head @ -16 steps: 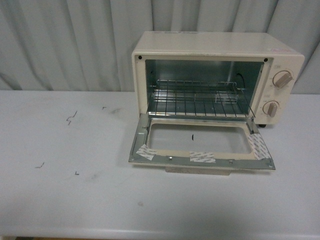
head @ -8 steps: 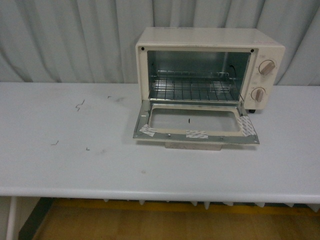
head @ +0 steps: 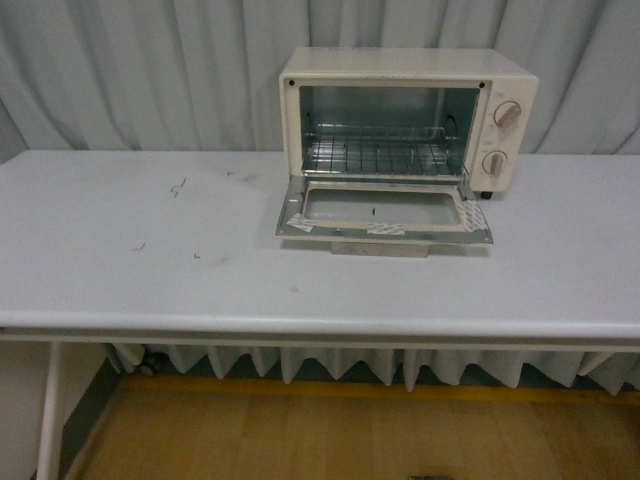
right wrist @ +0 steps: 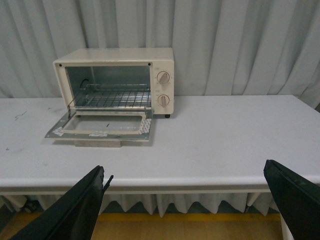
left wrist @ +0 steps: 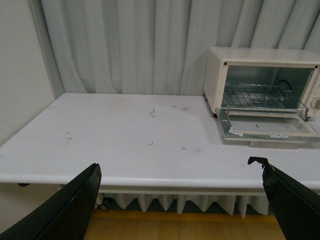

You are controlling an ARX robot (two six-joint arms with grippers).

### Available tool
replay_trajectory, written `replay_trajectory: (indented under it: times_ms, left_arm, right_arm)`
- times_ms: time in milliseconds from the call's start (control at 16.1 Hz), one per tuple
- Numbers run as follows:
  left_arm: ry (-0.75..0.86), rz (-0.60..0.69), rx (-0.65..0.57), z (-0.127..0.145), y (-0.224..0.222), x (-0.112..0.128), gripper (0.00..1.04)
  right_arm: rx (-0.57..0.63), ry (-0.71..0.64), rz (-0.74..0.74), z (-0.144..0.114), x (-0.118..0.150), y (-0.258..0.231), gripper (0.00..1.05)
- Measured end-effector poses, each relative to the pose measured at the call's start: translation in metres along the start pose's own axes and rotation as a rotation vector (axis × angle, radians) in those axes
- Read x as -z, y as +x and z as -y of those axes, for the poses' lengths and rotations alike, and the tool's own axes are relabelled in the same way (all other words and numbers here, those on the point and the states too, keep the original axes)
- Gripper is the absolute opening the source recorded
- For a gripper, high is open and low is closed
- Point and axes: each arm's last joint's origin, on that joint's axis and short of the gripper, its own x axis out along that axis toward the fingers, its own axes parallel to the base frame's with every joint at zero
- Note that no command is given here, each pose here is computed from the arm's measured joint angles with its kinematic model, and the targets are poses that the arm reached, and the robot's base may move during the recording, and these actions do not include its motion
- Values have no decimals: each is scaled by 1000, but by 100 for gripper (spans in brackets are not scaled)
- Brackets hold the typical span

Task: Open oven

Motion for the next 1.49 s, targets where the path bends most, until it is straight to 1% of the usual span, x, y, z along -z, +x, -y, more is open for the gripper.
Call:
replay_trajectory:
  times_ms: [1488]
  left_arm:
    - [0, 2, 1, 0, 0, 0, 98]
  right_arm:
    - [-1, 0, 2, 0, 0, 0, 98]
